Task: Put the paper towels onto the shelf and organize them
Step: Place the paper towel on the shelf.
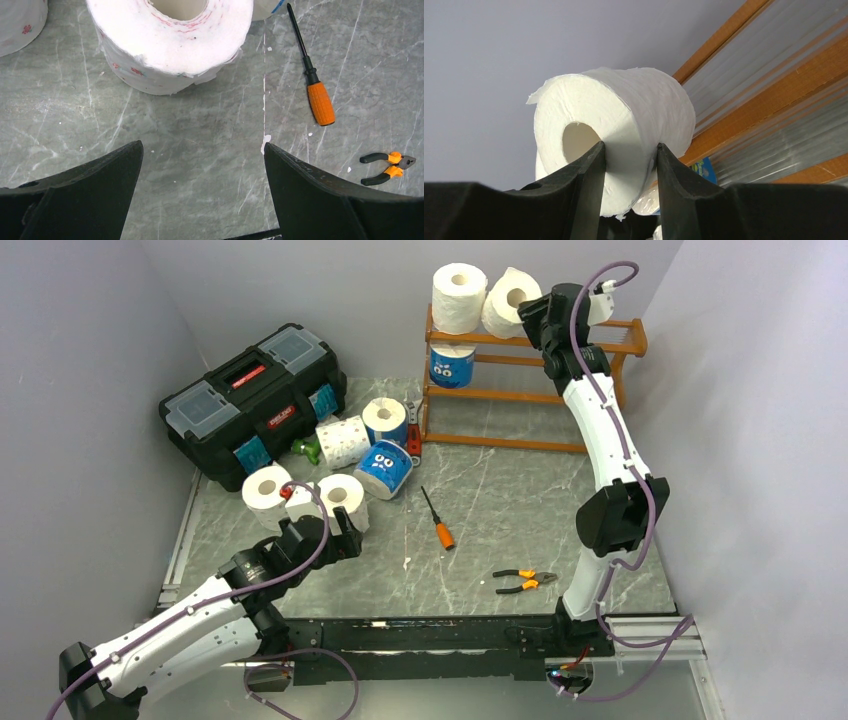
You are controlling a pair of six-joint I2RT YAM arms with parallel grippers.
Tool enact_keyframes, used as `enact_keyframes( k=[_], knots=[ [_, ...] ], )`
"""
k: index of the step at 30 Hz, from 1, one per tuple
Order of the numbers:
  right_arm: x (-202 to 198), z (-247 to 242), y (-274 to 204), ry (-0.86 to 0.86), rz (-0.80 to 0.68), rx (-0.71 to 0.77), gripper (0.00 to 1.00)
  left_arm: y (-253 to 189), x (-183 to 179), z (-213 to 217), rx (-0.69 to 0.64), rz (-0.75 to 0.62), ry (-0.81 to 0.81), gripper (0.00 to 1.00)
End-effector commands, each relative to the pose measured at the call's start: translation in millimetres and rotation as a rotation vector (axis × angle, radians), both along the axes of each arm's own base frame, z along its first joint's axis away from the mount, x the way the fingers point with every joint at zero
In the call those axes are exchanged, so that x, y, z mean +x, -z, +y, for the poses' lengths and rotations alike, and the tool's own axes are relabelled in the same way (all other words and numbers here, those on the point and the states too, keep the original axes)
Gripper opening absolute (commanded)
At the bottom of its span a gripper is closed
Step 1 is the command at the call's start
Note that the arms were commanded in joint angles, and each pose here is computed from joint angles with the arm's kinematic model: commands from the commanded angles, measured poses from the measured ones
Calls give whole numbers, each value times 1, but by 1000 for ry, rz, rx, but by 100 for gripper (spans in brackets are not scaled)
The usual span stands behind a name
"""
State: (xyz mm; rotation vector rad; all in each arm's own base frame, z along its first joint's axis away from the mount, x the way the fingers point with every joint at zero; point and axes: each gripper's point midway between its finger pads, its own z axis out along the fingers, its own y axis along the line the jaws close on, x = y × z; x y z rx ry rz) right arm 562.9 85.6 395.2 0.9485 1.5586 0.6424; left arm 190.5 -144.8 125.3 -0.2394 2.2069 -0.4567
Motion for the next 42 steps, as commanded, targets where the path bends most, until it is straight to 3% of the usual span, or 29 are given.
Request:
enact_keyframes(
  k=[1, 8, 13, 28, 33, 42],
  knots=[
    [-11, -10, -41, 41, -122, 46, 22, -13, 5, -7, -40, -36, 9, 97],
    [-19, -20, -40, 94, -125, 70, 14, -13, 5, -9, -40, -33, 12, 97],
    [-15, -15, -39, 73, -113, 63, 15, -13, 5, -9, -43, -34, 13, 97],
    [-5, -4, -35, 14, -92, 53, 45, -14, 5, -7, -47, -40, 7, 97],
    [-5, -3, -36, 9, -93, 49, 60, -15, 5, -7, -43, -41, 10, 97],
    [-3, -2, -35, -1, -91, 40, 64, -17, 6, -7, -38, -46, 12, 97]
  ],
)
